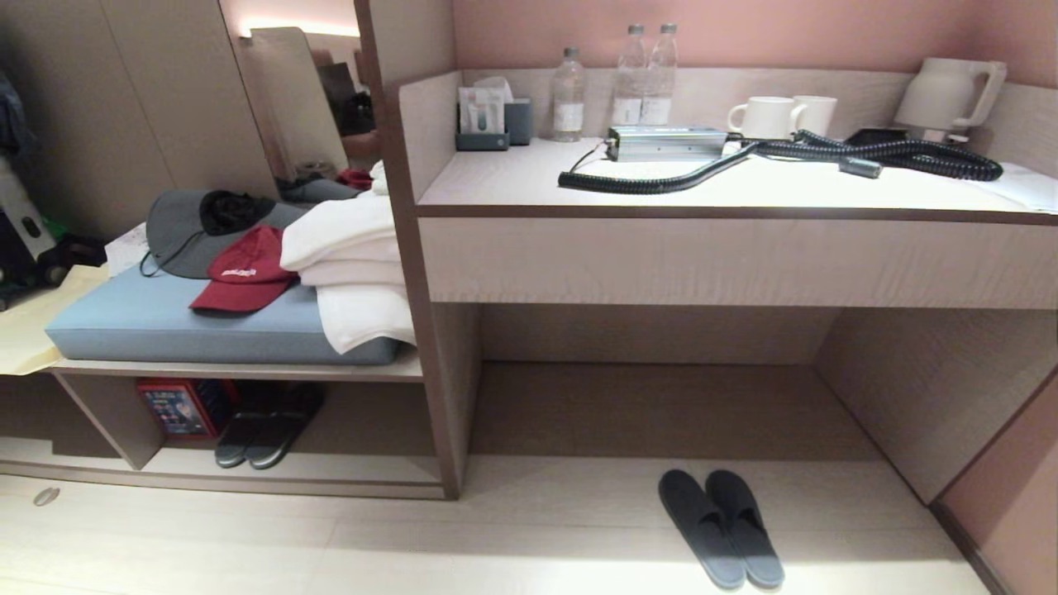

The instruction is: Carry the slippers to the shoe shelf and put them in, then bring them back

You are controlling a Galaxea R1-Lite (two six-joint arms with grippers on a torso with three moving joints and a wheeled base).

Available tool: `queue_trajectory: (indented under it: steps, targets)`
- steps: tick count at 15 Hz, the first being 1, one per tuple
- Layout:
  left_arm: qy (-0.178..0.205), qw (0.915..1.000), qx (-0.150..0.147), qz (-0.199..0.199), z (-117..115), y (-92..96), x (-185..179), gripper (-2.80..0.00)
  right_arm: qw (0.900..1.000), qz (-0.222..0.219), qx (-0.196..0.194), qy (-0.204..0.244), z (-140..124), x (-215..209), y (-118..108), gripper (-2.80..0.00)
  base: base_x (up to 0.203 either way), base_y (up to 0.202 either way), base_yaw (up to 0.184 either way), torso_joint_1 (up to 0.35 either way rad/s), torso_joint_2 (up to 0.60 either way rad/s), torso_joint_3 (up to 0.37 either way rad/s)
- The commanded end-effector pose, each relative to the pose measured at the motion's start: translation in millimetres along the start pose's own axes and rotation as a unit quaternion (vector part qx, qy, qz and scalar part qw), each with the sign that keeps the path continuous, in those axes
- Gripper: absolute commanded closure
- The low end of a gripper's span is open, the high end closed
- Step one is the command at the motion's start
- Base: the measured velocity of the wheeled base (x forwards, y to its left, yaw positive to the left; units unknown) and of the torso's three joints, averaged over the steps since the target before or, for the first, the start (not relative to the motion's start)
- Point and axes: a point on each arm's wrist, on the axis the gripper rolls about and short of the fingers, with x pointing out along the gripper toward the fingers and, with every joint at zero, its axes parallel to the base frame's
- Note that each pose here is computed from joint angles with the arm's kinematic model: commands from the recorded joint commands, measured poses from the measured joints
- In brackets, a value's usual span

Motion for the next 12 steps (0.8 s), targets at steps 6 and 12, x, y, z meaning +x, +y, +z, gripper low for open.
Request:
queue_trajectory:
  steps: [6, 12]
  targets:
    - [0.001, 1.0000, 0.000, 0.000, -0.4, 0.0, 0.2, 0.00, 1.000, -0.001, 0.006, -0.001, 0.0, -0.1, 0.0, 0.00, 0.000, 0.195, -0.003, 0.003, 0.00, 0.003]
    - [0.001, 1.0000, 0.000, 0.000, -0.4, 0.0, 0.2, 0.00, 1.000, -0.001, 0.009, 0.000, -0.2, -0.1, 0.0, 0.00, 0.000, 0.195, -0.003, 0.001, 0.00, 0.003]
